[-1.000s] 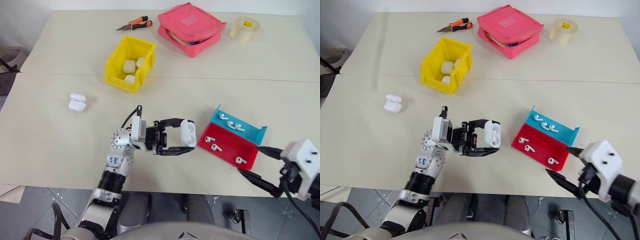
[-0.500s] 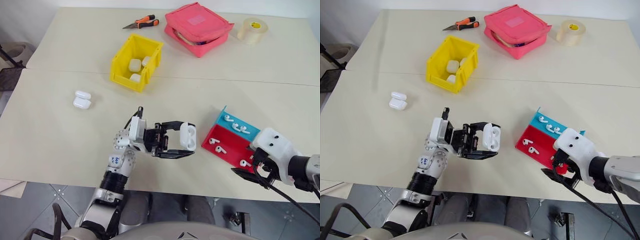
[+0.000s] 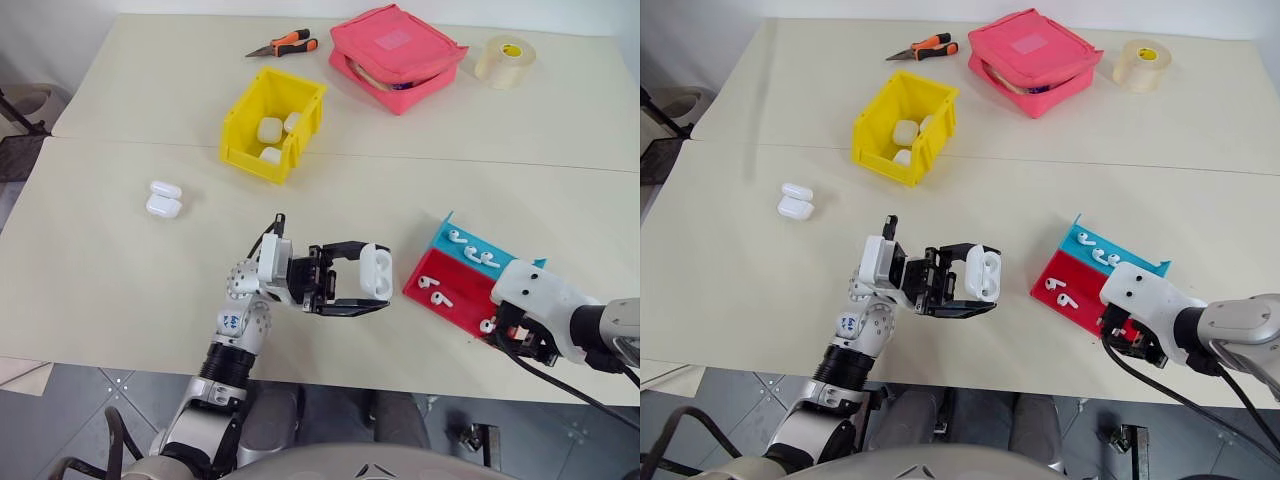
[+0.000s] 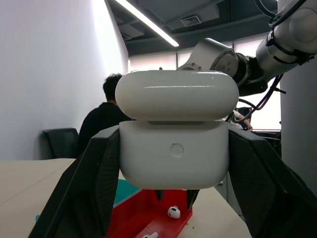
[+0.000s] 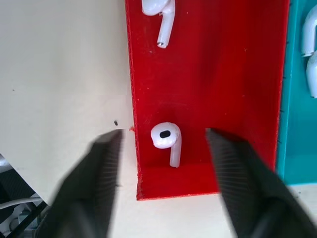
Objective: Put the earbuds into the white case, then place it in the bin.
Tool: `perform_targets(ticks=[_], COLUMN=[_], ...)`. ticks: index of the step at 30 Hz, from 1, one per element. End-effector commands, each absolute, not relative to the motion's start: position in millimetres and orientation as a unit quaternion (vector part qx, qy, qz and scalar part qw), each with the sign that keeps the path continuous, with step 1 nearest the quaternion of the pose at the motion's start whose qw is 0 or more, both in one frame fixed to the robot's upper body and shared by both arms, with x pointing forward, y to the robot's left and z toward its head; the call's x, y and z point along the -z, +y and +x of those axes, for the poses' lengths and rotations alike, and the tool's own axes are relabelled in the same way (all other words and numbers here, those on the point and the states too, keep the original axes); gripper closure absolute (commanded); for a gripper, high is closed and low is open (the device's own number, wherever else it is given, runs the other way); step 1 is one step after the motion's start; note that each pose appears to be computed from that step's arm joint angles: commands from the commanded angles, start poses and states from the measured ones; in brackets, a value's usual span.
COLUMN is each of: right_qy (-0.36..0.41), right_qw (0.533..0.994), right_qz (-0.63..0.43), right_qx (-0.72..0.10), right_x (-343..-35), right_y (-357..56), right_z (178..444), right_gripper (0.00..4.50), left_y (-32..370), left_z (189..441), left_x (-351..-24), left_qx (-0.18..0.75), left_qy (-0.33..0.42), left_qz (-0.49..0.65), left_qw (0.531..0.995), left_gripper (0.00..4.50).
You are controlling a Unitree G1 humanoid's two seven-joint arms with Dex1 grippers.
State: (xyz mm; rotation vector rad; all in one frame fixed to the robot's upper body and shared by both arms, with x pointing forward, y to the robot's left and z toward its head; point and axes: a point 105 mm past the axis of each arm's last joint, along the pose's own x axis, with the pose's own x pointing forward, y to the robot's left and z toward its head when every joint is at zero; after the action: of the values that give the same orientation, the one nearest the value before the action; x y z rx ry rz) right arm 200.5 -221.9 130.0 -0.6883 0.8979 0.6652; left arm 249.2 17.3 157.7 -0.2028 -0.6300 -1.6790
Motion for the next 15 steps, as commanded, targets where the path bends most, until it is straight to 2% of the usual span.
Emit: perform_targets(ticks=[1,15], right_qy=[0.411,0.416], right_qw=[0.792,0.788], right_qz=[-0.328,-0.330], right_qx=[-0.311,-0.311], right_x=[-132.1,-119.8], right_y=[-220.0,-219.8], right_z=[201.5,202.9], right_gripper=[3.00,3.00], left_y=[15.3,15.3], left_z=[245.5,244.7], left_x=[-162.6,-163.7], left_qx=[0.729,0.732], left_qy=[-0.289,-0.285], left_qz=[-0.087,-0.090], left_qw=[0.615,0.612], left_gripper=[1.69,1.69])
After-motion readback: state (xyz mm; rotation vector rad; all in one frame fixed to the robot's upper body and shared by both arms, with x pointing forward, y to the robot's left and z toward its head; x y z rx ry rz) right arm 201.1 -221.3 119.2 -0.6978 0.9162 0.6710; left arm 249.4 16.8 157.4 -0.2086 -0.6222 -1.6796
